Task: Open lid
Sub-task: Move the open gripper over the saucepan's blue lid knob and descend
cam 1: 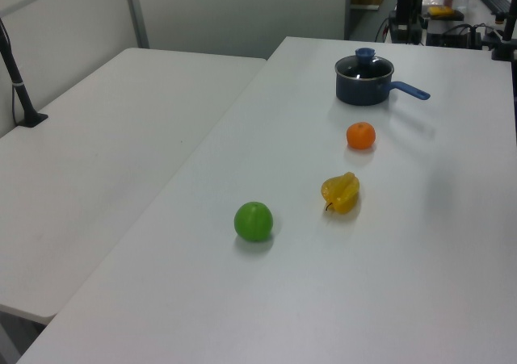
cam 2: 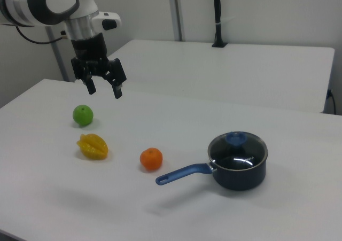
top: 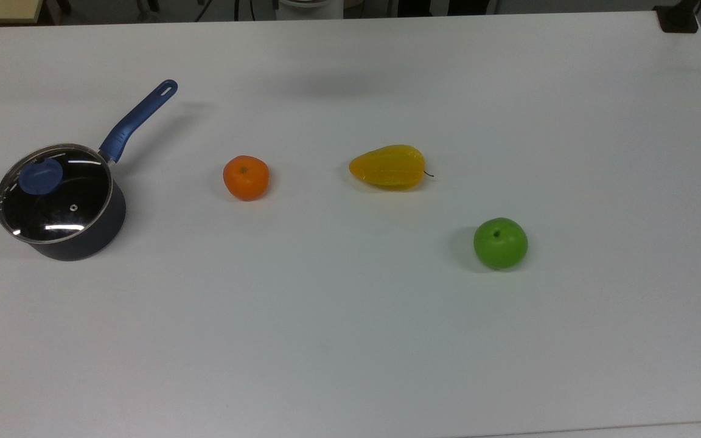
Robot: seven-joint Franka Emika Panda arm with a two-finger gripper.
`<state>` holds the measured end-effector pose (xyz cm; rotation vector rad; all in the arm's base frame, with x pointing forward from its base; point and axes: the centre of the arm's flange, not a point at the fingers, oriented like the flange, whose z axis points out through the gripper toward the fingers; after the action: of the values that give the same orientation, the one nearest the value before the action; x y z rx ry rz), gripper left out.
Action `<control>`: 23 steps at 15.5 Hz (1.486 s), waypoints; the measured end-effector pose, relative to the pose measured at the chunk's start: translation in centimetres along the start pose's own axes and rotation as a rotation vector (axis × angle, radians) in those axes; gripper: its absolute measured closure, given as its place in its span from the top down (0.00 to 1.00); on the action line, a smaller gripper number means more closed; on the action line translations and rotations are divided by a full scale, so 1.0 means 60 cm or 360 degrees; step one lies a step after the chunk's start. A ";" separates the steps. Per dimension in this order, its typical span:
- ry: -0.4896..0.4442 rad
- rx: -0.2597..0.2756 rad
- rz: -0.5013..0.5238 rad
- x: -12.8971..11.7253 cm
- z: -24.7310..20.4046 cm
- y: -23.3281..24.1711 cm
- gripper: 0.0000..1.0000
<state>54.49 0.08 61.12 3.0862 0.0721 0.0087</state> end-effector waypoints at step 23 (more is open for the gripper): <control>0.0305 -0.0069 0.0521 0.054 0.072 0.255 1.00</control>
<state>58.48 -15.28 57.65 3.0054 -0.4187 0.3142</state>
